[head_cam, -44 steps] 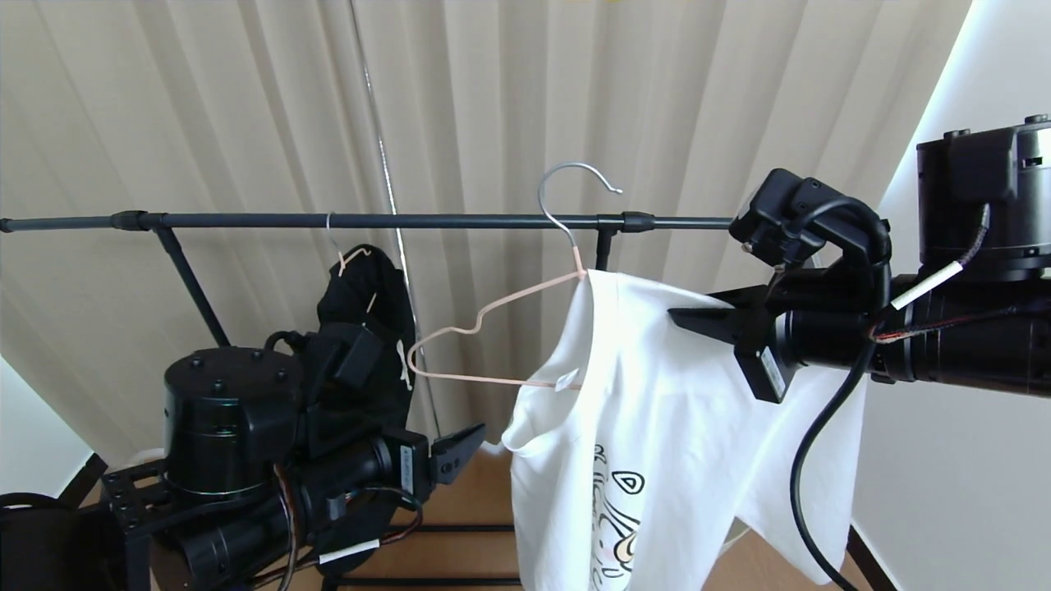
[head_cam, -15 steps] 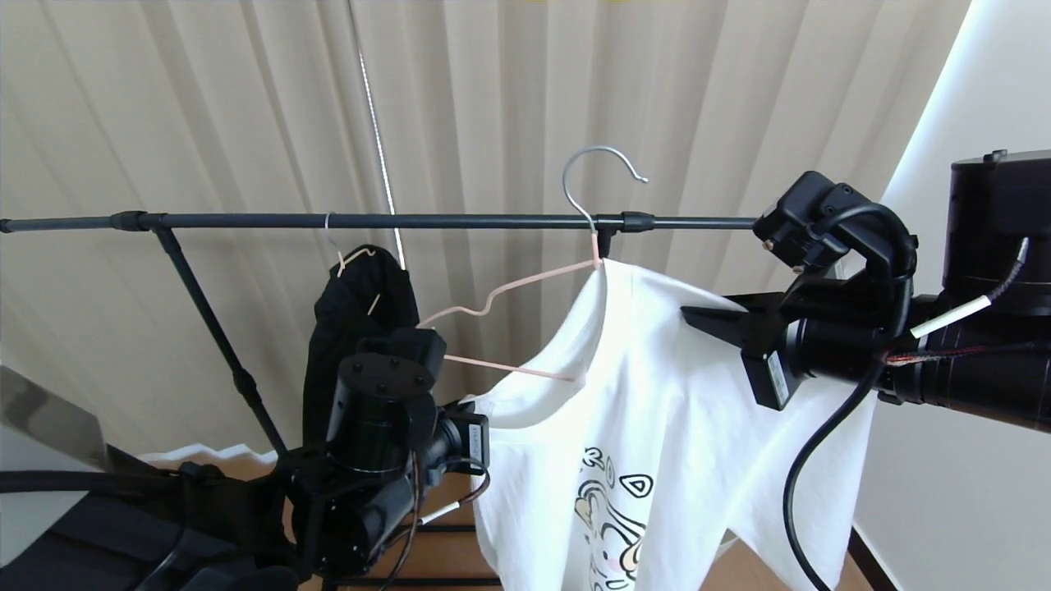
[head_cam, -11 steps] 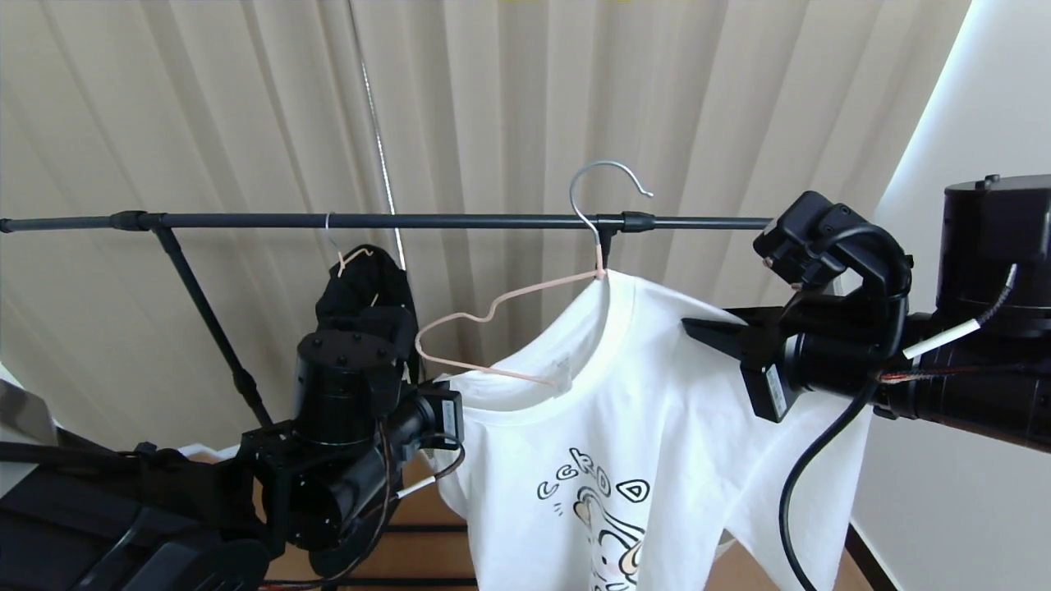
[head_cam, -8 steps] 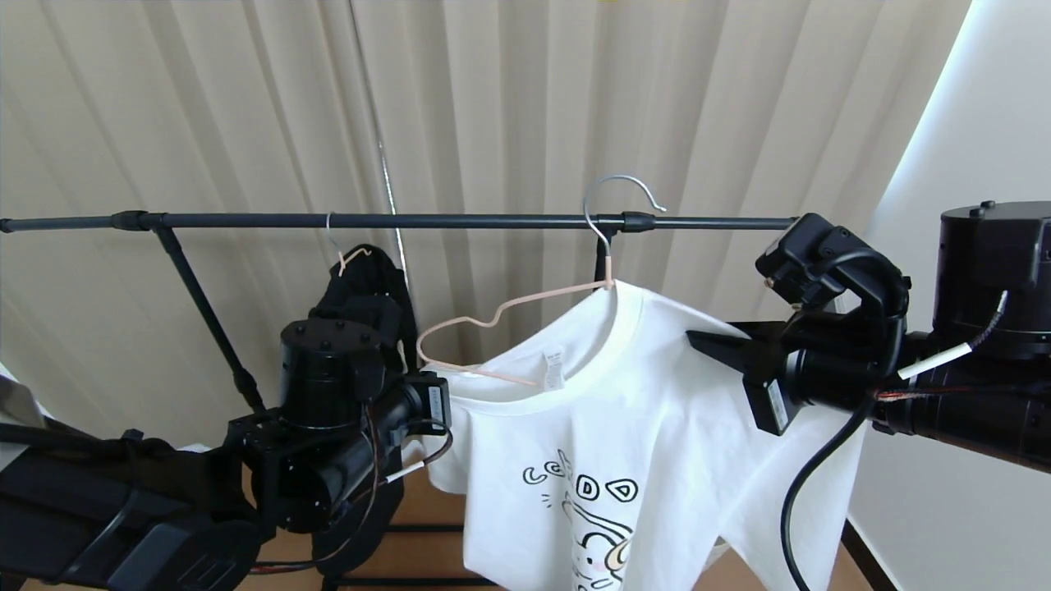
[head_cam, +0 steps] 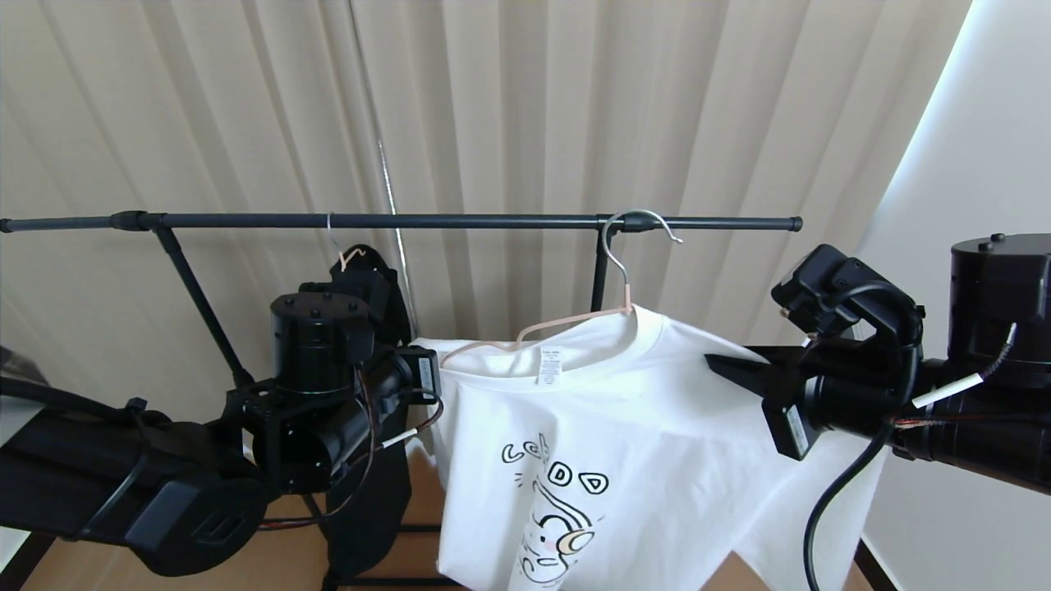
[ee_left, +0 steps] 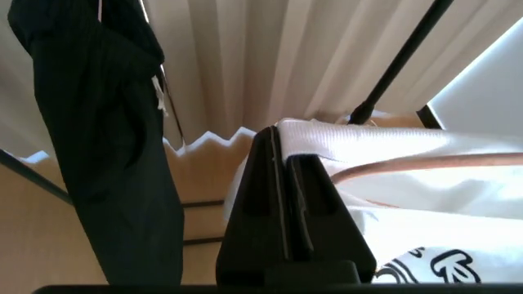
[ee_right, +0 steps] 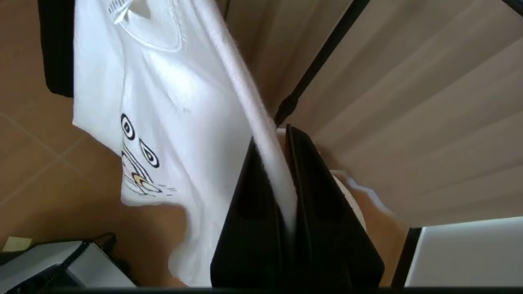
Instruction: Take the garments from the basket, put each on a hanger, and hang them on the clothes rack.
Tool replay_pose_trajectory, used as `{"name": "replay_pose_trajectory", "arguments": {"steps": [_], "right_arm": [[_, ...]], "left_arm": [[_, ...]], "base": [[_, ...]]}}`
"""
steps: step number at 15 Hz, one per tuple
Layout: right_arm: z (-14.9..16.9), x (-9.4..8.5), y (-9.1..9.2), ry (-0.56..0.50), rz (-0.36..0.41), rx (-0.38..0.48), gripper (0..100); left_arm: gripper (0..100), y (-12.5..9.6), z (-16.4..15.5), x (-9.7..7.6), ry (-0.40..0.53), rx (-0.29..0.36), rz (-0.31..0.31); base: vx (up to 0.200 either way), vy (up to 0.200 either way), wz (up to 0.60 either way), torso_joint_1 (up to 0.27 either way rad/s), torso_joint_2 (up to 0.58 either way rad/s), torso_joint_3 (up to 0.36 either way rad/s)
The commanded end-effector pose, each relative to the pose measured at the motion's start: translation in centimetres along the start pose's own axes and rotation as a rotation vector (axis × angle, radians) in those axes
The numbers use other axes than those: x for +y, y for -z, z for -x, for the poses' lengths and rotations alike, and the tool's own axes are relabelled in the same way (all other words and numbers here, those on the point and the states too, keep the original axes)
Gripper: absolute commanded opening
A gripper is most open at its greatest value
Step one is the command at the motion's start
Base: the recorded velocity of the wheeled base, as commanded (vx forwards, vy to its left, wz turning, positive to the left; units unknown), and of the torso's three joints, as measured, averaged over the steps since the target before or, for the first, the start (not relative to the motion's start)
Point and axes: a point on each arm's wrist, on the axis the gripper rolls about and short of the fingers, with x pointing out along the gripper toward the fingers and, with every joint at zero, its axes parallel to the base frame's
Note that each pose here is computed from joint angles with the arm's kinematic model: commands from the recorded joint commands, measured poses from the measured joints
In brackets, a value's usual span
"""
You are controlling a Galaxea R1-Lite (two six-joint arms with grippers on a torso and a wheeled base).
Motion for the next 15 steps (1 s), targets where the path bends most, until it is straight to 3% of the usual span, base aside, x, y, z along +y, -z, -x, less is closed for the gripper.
{"name": "replay_pose_trajectory", "arguments": {"steps": [1, 4, 7, 11, 15], "right_arm": [[0.2, 0.0, 0.2, 0.0, 0.0, 0.001, 0], [0.4, 0.1, 0.2, -0.001, 0.001, -0.002, 0], [-0.7, 0.3, 0.3, 0.007, -0.003, -0.016, 0], [-1.3, 1.0, 0.6, -0.006, -0.016, -0.021, 0], [-2.0, 1.2, 0.9, -0.01, -0.046, -0.016, 0]], "left_arm": [[0, -0.7, -0.2, -0.1, 0.0, -0.021, -0.003], [0, -1.1, -0.3, 0.0, -0.001, -0.036, -0.008], [0, -2.4, 1.2, -1.9, 0.066, -0.088, -0.081], [0, -3.4, 1.9, -3.2, 0.1, -0.128, -0.166], [0, -3.8, 2.6, -4.5, 0.133, -0.1, -0.201]], "base": [[0.0, 0.0, 0.0, 0.0, 0.0, 0.0], [0.0, 0.0, 0.0, 0.0, 0.0, 0.0], [0.0, 0.0, 0.0, 0.0, 0.0, 0.0], [0.0, 0.0, 0.0, 0.0, 0.0, 0.0], [0.0, 0.0, 0.0, 0.0, 0.0, 0.0]]}}
